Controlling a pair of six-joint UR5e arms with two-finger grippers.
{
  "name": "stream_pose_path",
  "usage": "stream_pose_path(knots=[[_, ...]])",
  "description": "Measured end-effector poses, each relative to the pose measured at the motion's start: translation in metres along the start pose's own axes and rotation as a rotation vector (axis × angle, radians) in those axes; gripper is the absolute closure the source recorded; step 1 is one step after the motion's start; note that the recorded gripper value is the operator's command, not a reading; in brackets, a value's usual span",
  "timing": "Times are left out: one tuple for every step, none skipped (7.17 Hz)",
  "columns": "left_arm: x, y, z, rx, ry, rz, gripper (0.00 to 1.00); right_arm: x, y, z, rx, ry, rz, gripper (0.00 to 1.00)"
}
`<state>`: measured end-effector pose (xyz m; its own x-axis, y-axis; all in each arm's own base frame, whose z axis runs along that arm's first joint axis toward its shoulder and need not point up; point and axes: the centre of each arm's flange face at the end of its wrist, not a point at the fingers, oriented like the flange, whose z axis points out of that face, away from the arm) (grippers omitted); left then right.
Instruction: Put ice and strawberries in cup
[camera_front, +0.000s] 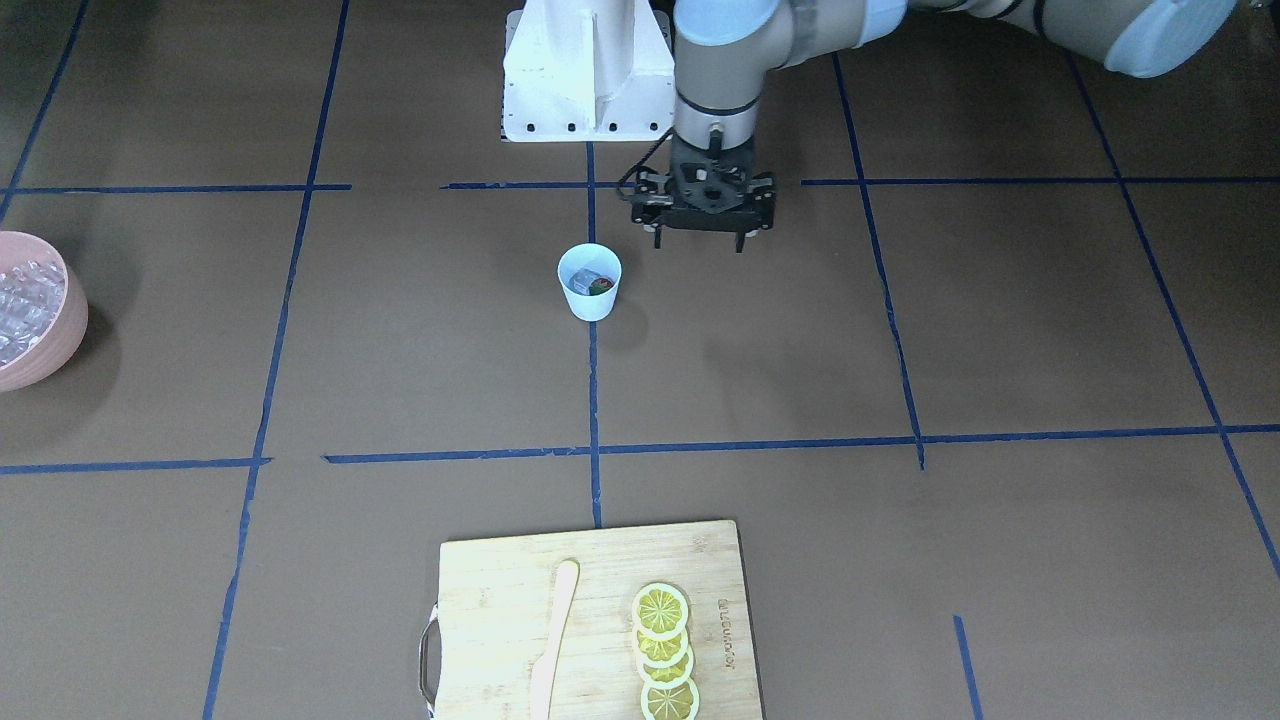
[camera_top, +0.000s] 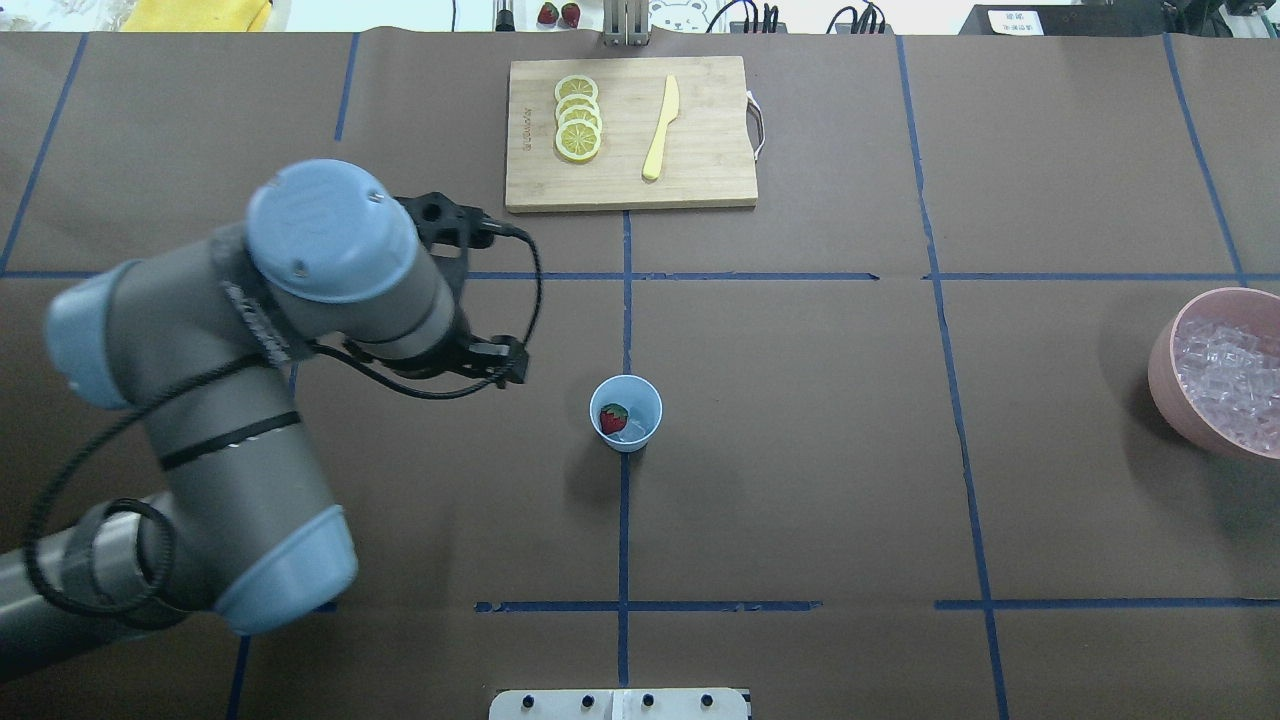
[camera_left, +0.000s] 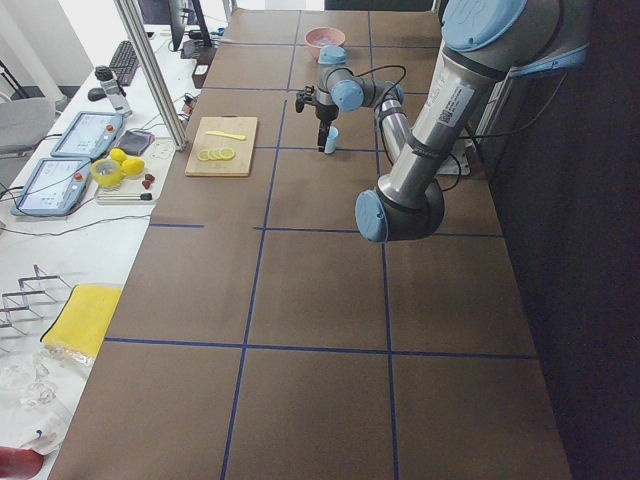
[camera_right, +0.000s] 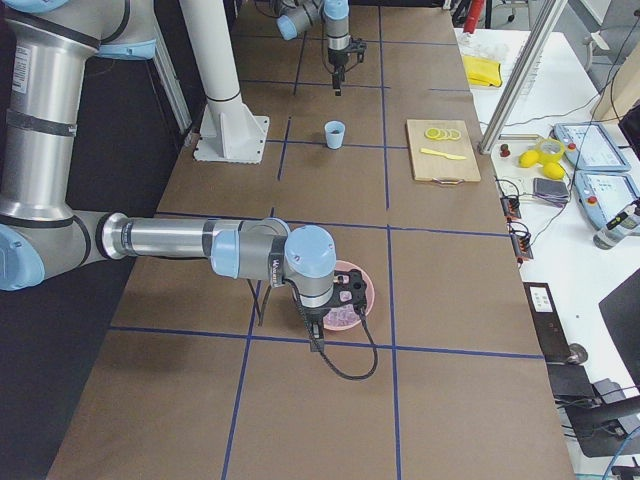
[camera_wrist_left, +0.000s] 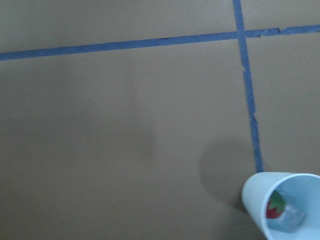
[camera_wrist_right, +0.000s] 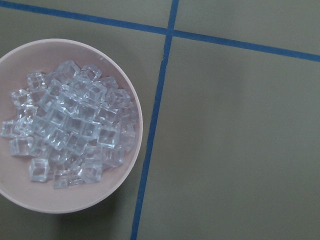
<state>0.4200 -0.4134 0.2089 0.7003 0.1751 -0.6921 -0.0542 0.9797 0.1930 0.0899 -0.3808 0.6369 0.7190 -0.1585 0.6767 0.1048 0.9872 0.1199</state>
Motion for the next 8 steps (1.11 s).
stream_pose_path(knots=[[-0.057,0.001,-0.014,-0.001,-0.01,0.057,0.0,0.0,0.001,0.001,-0.001,-0.001,0.002,0.01],[-0.112,-0.004,-0.027,-0.01,-0.022,0.11,0.0,0.0,0.001,0.001,-0.001,-0.001,0.004,0.01],[-0.18,-0.011,-0.04,-0.034,-0.029,0.169,0.0,0.0,0.001,0.001,-0.002,-0.001,0.005,0.01],[-0.249,-0.015,-0.053,-0.056,-0.03,0.215,0.0,0.001,0.002,0.001,-0.003,0.0,0.006,0.01],[-0.306,-0.012,-0.059,-0.074,-0.032,0.241,0.0,0.001,0.002,0.001,-0.003,0.0,0.006,0.01],[-0.362,-0.008,-0.061,-0.094,-0.034,0.252,0.0,0.001,0.002,0.001,-0.003,0.0,0.006,0.01],[-0.418,-0.004,-0.06,-0.114,-0.021,0.241,0.0,0.001,0.002,0.001,-0.003,0.001,0.005,0.01],[-0.48,0.006,-0.055,-0.131,0.014,0.211,0.0,0.001,0.002,0.001,-0.003,0.001,0.005,0.01]])
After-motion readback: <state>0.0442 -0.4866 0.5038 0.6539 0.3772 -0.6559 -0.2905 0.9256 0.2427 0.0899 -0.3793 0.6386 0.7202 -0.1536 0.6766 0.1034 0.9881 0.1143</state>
